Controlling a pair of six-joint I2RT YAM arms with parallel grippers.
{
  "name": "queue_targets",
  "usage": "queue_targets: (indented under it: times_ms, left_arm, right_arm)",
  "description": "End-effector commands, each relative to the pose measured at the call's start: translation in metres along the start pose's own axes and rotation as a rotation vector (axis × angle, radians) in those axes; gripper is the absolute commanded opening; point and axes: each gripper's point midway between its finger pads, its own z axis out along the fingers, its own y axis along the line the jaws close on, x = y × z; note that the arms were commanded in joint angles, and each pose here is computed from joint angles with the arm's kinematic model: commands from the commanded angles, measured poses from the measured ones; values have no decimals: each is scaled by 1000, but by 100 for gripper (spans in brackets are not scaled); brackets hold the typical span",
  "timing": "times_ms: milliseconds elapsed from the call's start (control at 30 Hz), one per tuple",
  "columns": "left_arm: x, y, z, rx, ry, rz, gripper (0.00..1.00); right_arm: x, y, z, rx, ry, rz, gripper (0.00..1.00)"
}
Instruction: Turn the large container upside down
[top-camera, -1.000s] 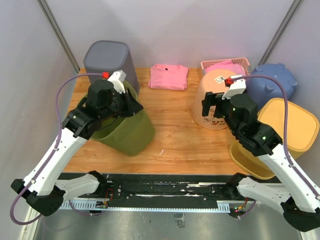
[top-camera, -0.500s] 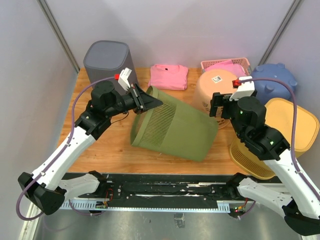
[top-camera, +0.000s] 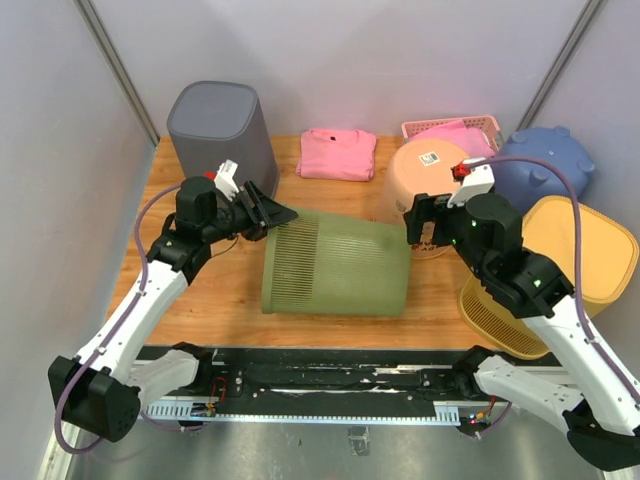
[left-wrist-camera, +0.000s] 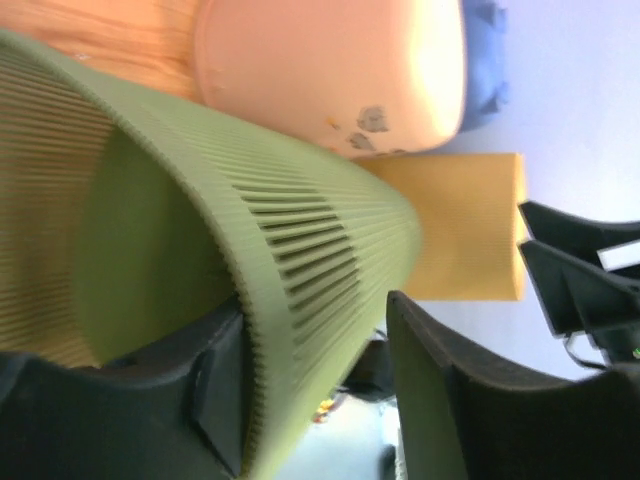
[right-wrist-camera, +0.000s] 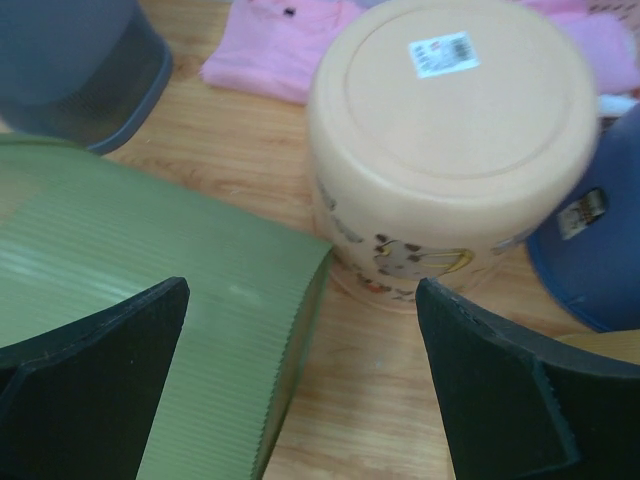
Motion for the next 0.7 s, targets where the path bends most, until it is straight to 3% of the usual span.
queue_targets:
  times_ms: [0, 100, 367, 667]
  left_arm:
    - [-12, 31, 4, -109, -10, 130, 66]
    - [-29, 44, 9, -204, -27, 225, 80]
    - [-78, 30, -1, -313, -130, 491, 99]
    - [-112, 24, -15, -426, -224, 603, 99]
  right_arm:
    - [39, 37, 6, -187, 159, 97, 99]
    - [57, 57, 9, -278, 236, 177, 99]
    - [80, 67, 17, -363, 314, 445, 99]
    - [89, 51, 33, -265, 325, 538, 100]
